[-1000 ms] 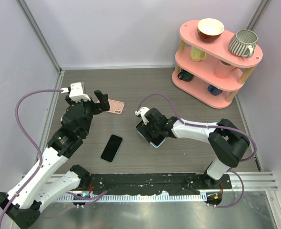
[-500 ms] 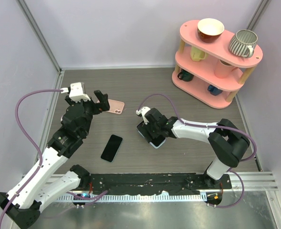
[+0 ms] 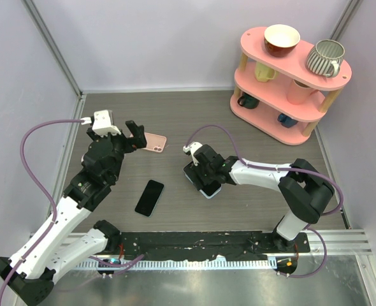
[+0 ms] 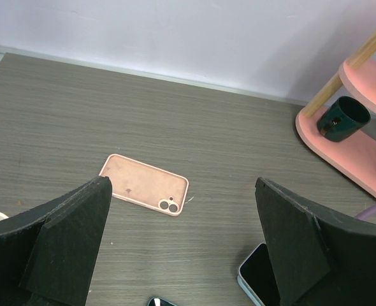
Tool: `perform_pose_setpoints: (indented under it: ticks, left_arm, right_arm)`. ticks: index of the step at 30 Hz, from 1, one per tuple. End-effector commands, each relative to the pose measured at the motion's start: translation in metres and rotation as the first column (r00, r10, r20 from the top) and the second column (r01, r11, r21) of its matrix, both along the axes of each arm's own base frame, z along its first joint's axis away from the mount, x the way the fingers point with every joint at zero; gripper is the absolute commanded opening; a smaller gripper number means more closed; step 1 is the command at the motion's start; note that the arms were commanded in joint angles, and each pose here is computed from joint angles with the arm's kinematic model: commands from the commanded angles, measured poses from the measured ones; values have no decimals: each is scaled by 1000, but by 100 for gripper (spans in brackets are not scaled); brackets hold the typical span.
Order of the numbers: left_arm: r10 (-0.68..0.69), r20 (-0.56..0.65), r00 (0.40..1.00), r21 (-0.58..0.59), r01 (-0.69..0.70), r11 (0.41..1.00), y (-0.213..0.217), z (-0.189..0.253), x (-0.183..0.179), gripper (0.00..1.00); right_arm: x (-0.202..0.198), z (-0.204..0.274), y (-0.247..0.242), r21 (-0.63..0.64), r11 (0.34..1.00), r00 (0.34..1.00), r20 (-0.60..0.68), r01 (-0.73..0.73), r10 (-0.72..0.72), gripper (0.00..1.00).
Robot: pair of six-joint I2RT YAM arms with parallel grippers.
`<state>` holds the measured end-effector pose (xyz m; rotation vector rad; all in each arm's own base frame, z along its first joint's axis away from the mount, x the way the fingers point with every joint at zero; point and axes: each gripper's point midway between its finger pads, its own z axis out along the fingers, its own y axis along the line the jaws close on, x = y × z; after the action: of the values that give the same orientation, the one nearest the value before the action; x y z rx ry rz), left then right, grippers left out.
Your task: Put the phone into the phone case
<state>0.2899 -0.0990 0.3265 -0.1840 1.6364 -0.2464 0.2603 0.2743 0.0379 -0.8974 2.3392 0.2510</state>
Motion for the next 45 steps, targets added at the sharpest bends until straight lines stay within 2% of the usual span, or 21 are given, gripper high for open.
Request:
perform_pose_setpoints:
  ticks: [1, 11, 16, 24, 45]
  left_arm:
    - [28, 61, 998, -46, -25, 999, 4, 21, 1, 100]
    - [28, 60, 998, -45, -25, 999, 4, 20, 1, 100]
    - [28, 59, 998, -44, -25, 999, 3, 19, 1, 100]
    - [25, 59, 998, -44, -22, 999, 3, 19, 2, 100]
    - [33, 40, 999, -22, -32, 999, 2, 13, 6, 100]
  right_arm:
    - [8, 13, 11, 56, 998, 999, 46, 20, -22, 76]
    - [8, 14, 9, 53, 998, 998, 57, 23, -26, 77]
    - [6, 12, 6, 45, 999, 998, 55, 22, -25, 85]
    - [8, 19, 6, 54, 998, 997, 70, 19, -23, 88]
    - [7, 1, -9, -18, 999, 996, 78, 35, -33, 81]
